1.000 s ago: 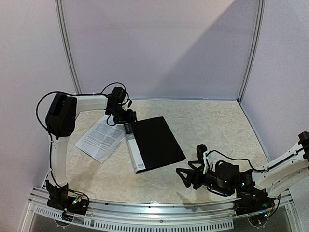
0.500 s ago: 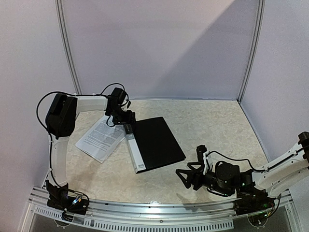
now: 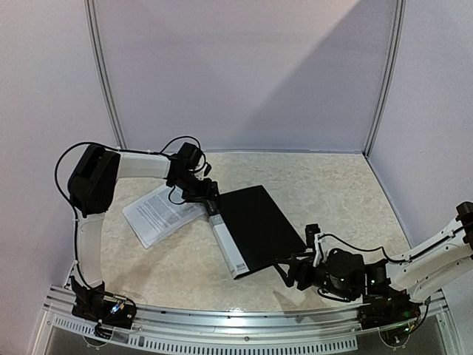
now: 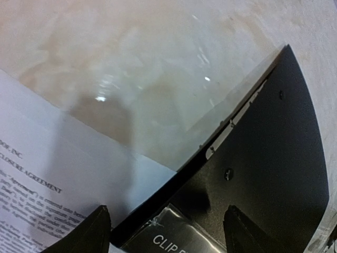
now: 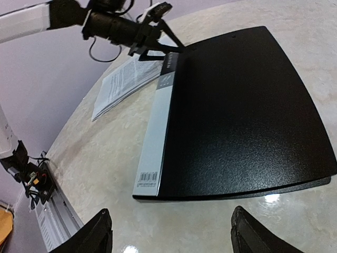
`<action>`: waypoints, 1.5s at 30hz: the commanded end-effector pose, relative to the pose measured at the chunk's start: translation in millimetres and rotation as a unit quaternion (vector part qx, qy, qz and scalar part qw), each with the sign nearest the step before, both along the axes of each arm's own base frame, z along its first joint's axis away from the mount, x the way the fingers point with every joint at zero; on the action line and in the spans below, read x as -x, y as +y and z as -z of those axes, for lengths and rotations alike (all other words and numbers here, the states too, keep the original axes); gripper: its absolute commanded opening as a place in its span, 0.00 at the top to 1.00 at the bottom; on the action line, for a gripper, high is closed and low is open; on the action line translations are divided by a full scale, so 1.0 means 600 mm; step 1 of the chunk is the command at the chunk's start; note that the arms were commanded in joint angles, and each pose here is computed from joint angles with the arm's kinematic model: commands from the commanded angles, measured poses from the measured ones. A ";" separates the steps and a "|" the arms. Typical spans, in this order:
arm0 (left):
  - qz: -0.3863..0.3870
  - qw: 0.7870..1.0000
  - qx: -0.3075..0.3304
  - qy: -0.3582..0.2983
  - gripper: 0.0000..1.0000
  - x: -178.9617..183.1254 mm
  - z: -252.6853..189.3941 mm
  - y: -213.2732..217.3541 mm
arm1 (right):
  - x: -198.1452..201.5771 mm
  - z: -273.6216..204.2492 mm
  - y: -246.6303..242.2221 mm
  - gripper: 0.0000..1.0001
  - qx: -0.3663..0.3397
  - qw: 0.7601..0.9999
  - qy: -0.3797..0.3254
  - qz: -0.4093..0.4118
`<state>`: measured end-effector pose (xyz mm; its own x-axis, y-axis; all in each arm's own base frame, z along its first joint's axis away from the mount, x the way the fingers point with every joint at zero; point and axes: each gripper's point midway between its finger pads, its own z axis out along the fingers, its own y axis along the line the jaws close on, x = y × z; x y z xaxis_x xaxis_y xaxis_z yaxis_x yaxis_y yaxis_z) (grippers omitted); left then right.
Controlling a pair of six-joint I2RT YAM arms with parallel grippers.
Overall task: Put the files into the folder
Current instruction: Move the folder to the center of the board, then pick up the folder from the center of the board.
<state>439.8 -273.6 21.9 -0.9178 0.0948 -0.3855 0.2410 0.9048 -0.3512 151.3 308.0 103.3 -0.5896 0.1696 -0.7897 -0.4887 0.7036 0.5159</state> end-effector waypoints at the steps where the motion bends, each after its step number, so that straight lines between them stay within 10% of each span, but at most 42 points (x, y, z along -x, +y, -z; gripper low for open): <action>1: 0.029 0.999 0.036 0.005 0.26 0.047 -0.029 -0.064 | -0.020 0.049 -0.076 0.24 -0.056 0.990 0.089 0.098; 11: 0.064 0.997 0.047 -0.012 0.26 0.092 -0.062 -0.127 | 0.001 0.066 -0.081 0.25 -0.186 0.957 0.203 0.090; 27: 0.050 0.994 -0.043 -0.093 0.24 0.059 -0.072 -0.101 | 0.015 0.098 -0.085 0.25 -0.235 0.922 0.291 0.103; 45: 0.085 0.995 -0.018 -0.043 0.25 0.078 -0.015 -0.138 | 0.015 0.116 -0.057 0.25 -0.268 0.884 0.357 0.141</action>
